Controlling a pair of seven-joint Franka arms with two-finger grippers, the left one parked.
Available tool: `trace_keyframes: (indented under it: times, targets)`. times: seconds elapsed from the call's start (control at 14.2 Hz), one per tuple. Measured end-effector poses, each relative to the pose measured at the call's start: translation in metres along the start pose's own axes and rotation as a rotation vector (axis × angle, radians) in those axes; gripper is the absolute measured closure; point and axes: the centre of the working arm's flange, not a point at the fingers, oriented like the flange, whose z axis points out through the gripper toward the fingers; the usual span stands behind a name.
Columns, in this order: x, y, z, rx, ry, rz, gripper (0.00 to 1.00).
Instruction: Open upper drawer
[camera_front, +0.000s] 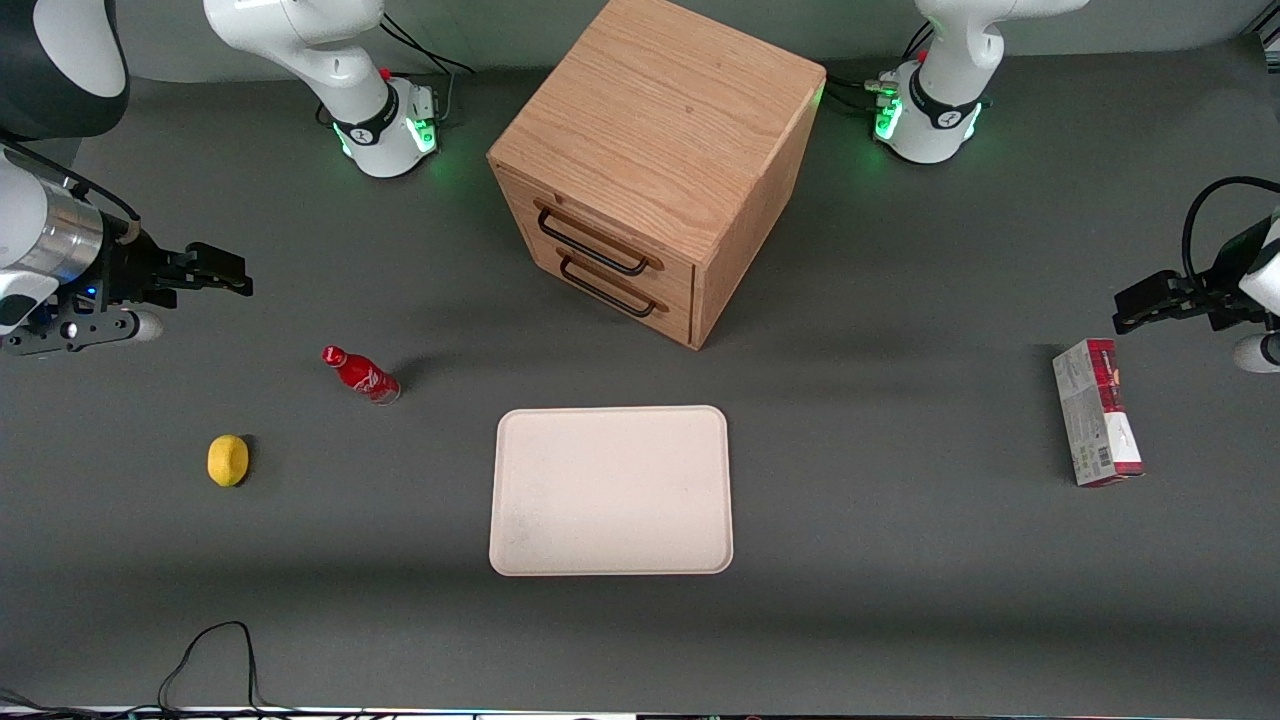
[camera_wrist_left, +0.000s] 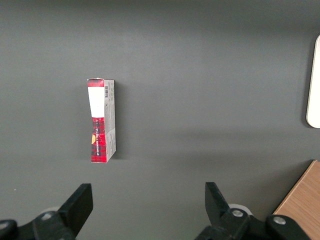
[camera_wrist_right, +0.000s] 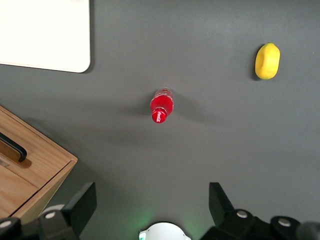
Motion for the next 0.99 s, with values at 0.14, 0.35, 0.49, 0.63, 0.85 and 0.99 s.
trace_keyframes:
  times: [0.14,0.35,0.49,0.63,0.85,0.99]
  targets:
    - [0.0,-0.001,0.0,0.0,0.0,-0.001,0.0]
    - [0.002,-0.001,0.0,-0.001,0.001,-0.002,0.0]
    - [0.004,-0.002,-0.001,-0.002,0.004,-0.003,0.0]
    - [0.009,-0.008,-0.001,-0.003,0.005,-0.013,0.0]
    - [0.022,-0.043,0.004,-0.01,-0.001,-0.066,0.0]
    - [0.031,-0.082,0.021,0.006,-0.03,-0.107,0.0]
